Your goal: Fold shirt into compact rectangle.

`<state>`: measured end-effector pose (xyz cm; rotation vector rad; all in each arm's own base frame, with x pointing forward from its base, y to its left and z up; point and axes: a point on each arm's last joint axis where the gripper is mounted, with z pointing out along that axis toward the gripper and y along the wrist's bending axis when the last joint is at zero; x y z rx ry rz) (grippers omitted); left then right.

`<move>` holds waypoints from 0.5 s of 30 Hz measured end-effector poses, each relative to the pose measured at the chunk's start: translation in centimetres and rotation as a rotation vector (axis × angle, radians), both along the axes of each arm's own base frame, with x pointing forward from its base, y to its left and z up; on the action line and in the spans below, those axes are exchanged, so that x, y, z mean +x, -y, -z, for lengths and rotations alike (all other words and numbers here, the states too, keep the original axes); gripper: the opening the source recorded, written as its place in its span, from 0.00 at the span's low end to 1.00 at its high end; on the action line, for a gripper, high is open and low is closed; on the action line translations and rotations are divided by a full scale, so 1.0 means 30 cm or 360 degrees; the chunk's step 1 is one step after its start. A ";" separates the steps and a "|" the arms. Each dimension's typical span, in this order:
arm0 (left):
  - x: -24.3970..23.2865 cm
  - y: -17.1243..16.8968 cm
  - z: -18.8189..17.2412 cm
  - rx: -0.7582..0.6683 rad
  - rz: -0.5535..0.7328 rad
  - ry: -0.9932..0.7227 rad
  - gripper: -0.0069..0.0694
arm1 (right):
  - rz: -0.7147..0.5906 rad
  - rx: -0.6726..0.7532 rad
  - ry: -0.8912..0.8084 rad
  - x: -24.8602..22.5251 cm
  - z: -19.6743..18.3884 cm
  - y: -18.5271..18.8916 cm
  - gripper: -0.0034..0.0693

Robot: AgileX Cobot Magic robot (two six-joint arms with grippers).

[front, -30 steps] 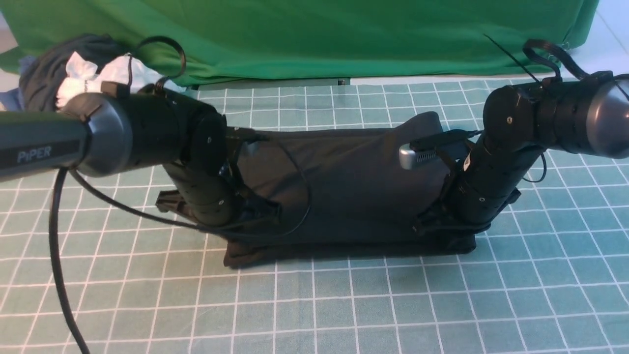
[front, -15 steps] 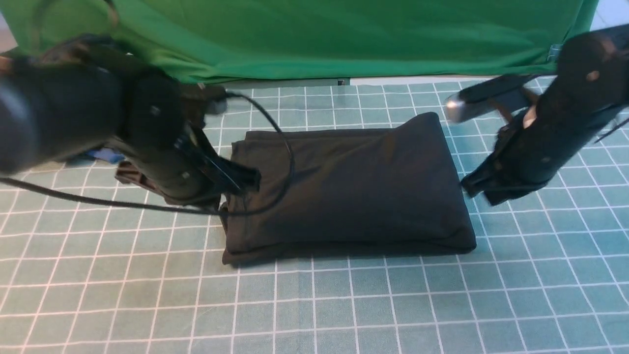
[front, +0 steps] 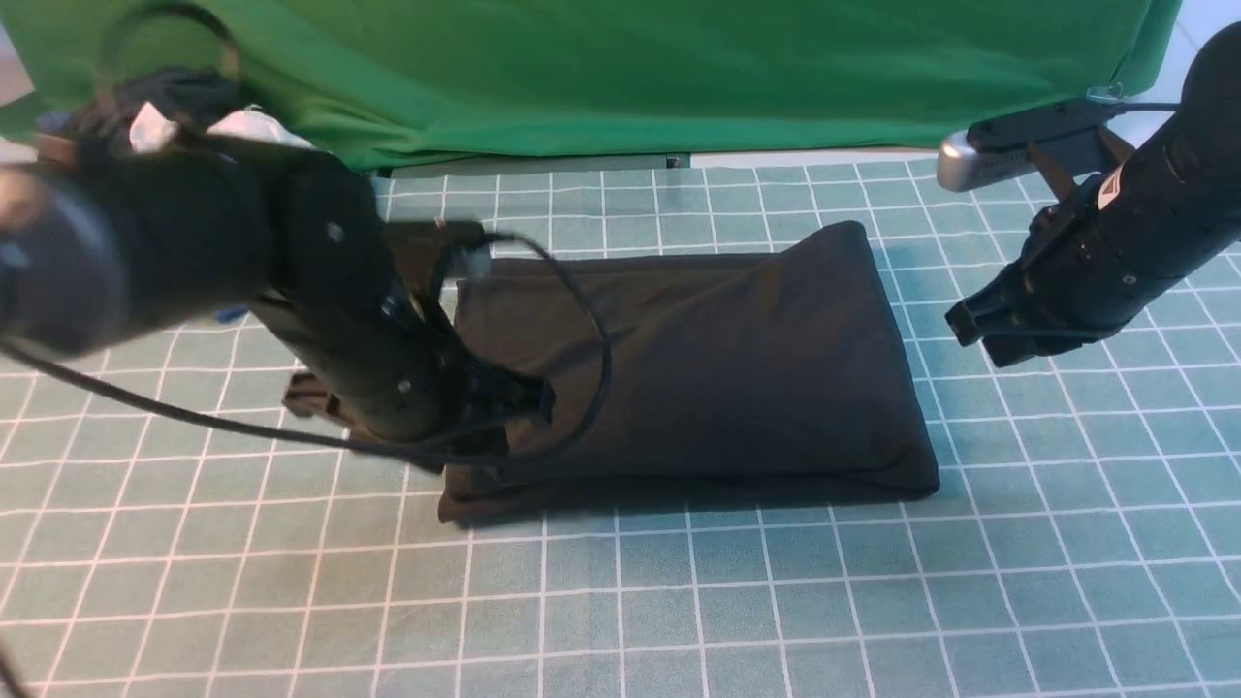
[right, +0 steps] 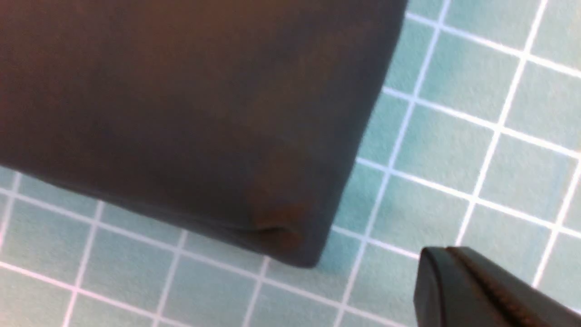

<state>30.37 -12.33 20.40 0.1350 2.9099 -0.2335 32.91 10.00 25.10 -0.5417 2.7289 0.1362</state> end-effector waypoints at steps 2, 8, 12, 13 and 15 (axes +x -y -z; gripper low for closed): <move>0.017 0.005 0.066 0.0025 -0.0037 -0.0072 0.81 | -0.0006 0.0007 0.0022 0.004 -0.002 -0.001 0.06; 0.051 0.016 0.158 0.0026 -0.0108 -0.0095 0.99 | -0.0014 0.0003 0.0009 0.016 0.022 -0.004 0.06; 0.062 0.019 0.160 0.0009 -0.0114 -0.0047 0.96 | -0.0029 -0.0012 -0.0030 0.027 0.054 -0.007 0.06; 0.064 0.020 0.161 0.0005 -0.0115 -0.0037 0.92 | -0.0033 -0.0016 -0.0043 0.029 0.064 -0.008 0.06; 0.069 0.021 0.162 -0.0001 -0.0117 -0.0016 0.77 | -0.0035 -0.0024 -0.0072 0.036 0.087 -0.010 0.06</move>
